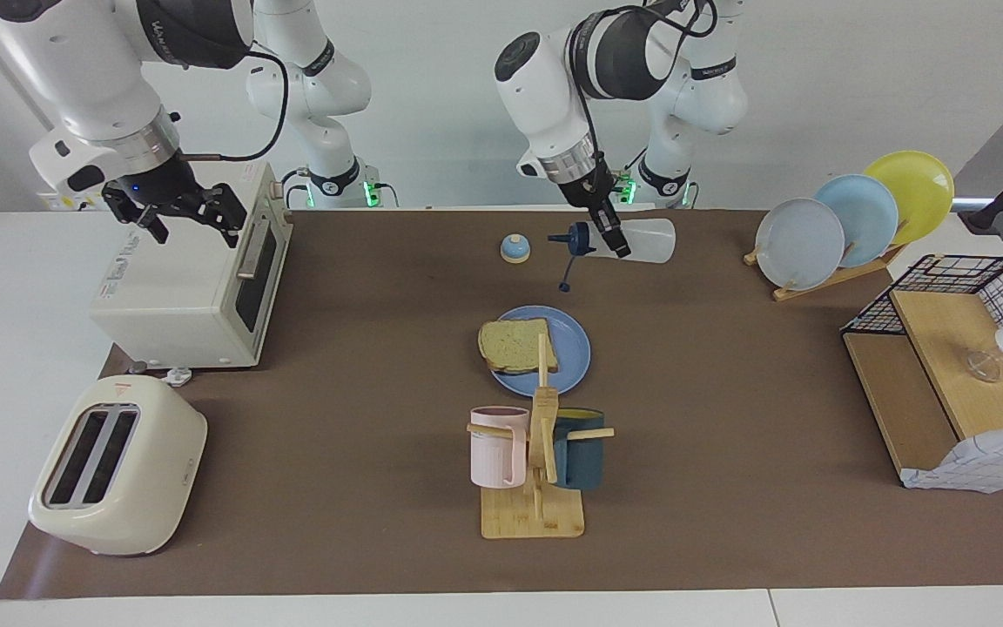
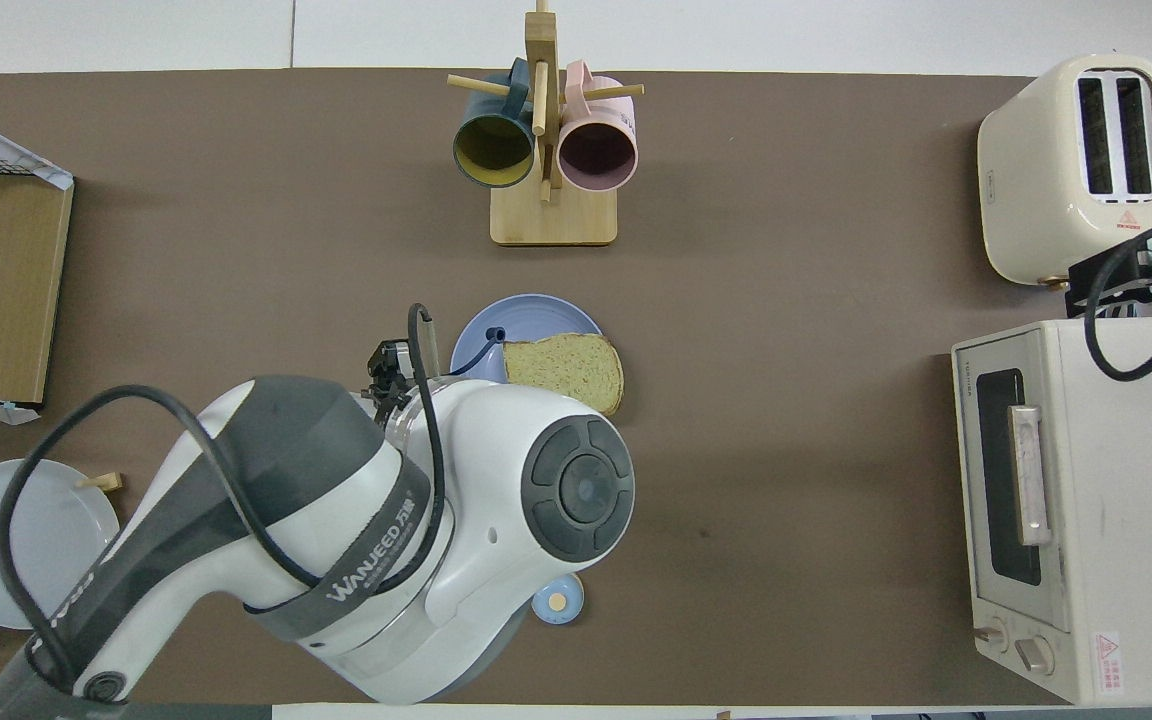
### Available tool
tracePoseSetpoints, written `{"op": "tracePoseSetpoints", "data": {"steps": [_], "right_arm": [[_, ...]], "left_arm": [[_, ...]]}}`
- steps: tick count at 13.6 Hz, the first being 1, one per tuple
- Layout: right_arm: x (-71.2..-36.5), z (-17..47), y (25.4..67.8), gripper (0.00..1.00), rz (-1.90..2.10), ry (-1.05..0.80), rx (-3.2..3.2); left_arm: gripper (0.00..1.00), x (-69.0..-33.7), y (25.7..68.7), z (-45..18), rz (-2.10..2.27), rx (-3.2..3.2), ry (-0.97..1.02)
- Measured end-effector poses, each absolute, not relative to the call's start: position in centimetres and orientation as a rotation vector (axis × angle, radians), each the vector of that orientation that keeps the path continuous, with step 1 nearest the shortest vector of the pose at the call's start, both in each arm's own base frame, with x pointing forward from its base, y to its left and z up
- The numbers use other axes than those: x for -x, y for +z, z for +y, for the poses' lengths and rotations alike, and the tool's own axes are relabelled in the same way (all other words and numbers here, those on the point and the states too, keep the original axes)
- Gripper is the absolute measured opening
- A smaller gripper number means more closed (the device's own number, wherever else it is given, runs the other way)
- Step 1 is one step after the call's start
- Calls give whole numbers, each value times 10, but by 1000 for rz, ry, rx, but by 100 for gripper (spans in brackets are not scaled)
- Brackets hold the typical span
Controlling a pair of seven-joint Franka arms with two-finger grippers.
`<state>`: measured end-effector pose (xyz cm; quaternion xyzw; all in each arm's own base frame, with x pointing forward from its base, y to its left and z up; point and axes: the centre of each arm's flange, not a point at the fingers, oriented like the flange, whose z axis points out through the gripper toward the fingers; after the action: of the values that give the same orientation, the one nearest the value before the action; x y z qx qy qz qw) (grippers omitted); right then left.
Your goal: Put bread on plate and add seasoning
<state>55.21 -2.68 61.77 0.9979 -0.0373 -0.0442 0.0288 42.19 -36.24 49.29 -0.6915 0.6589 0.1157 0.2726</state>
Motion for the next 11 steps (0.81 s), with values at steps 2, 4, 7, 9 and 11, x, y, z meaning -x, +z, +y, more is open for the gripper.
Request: {"op": "tracePoseSetpoints", "data": {"steps": [2, 4, 7, 9, 11], "right_arm": [[-542, -35, 615, 100, -135, -152, -3080], [-534, -35, 616, 100, -134, -154, -3082], [-529, -37, 622, 100, -139, -133, -3083], [-530, -43, 622, 100, -155, -110, -3077], [-530, -45, 619, 100, -160, -115, -3077]], "left_arm": [[38, -426, 471, -371, 1728, 1834, 338], [38, -430, 450, -377, 1689, 1799, 367], [38, -441, 422, -383, 1615, 1743, 407], [38, -452, 401, -394, 1566, 1720, 432], [38, -463, 388, -402, 1531, 1687, 442]]}}
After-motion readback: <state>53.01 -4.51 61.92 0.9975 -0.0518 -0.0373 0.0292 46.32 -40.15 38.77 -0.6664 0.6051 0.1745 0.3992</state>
